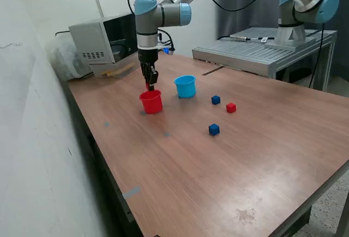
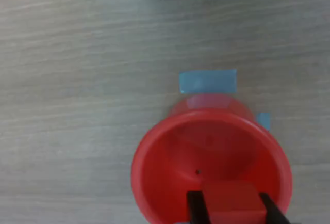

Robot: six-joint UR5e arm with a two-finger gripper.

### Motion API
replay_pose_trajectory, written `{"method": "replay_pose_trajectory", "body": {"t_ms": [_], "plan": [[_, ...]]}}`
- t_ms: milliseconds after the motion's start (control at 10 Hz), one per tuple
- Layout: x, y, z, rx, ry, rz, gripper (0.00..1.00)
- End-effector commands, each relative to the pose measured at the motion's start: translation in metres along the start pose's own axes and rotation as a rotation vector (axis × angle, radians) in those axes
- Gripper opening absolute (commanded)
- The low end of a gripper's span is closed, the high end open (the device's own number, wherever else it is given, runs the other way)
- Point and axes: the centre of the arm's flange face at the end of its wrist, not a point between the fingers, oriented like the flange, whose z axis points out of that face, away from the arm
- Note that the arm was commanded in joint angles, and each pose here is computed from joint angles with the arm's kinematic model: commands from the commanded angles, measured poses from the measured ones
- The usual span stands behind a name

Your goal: Place red objects in the red bin, and blue objects in the blue bin.

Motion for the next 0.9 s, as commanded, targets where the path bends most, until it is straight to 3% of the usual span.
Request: {"method": "replay_pose_trajectory", "body": {"t_ms": [0, 600, 700, 800], "plan": [[-0.008, 0.007, 0.002, -0.013, -0.003, 0.009, 0.0], [-0.023, 0.005, 0.02, 0.006, -0.008, 0.021, 0.0], [-0.021, 0.004, 0.021, 0.01, -0.007, 0.018, 1.0], [-0.018, 0.002, 0.023, 0.016, -0.006, 0.015, 1.0]]}}
